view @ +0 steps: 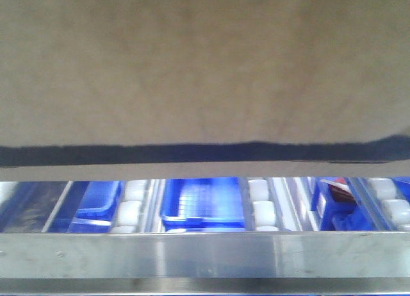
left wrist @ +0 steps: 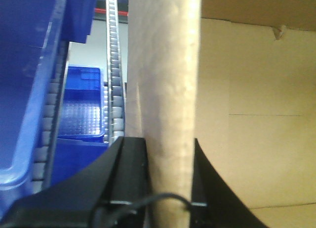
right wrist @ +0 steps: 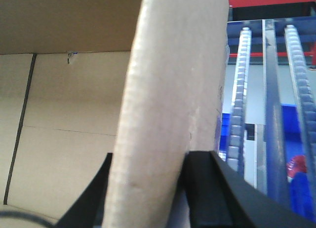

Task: Grab box from left shelf to table start
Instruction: 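Lift the box clear of the shelf edge with both grippers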

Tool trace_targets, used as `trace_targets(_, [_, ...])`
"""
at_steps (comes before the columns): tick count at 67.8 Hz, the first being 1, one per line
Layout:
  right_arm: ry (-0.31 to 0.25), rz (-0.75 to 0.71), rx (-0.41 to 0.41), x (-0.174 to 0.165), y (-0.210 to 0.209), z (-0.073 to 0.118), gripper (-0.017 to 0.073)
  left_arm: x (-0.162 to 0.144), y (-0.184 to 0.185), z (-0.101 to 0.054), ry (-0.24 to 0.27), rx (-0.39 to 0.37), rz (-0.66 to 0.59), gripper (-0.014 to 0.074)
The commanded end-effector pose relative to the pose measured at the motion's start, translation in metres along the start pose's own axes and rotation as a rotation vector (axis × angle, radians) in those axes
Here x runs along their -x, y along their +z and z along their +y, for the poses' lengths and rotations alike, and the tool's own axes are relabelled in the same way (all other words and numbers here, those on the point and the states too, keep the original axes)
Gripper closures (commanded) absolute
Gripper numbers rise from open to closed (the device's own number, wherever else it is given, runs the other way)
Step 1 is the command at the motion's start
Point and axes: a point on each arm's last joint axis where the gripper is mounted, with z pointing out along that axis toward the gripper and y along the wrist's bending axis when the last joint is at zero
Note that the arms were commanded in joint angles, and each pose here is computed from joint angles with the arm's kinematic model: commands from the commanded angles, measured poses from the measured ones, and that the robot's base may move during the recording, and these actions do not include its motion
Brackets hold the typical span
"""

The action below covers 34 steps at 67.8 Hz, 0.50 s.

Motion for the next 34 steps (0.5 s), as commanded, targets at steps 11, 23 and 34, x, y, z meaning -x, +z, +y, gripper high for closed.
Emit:
trace_targets(11, [-0.041, -0.143, -0.056, 0.0197, -0.0011, -0.0028, 0.0501, 0.0268, -0.0105, -0.0051, -0.029, -0.052, -0.238, 0.0687])
trace_targets(23, [-0.041, -0.143, -0.056, 0.0197, -0.0011, -0.0028, 0.0501, 0.0268, -0.0105, -0.0051, -0.029, -0.052, -0.238, 0.0687])
trace_targets(34, [-0.041, -0.143, -0.056, 0.0197, -0.0011, -0.0028, 0.0501, 0.0268, -0.0105, -0.0051, -0.029, -0.052, -0.238, 0.0687])
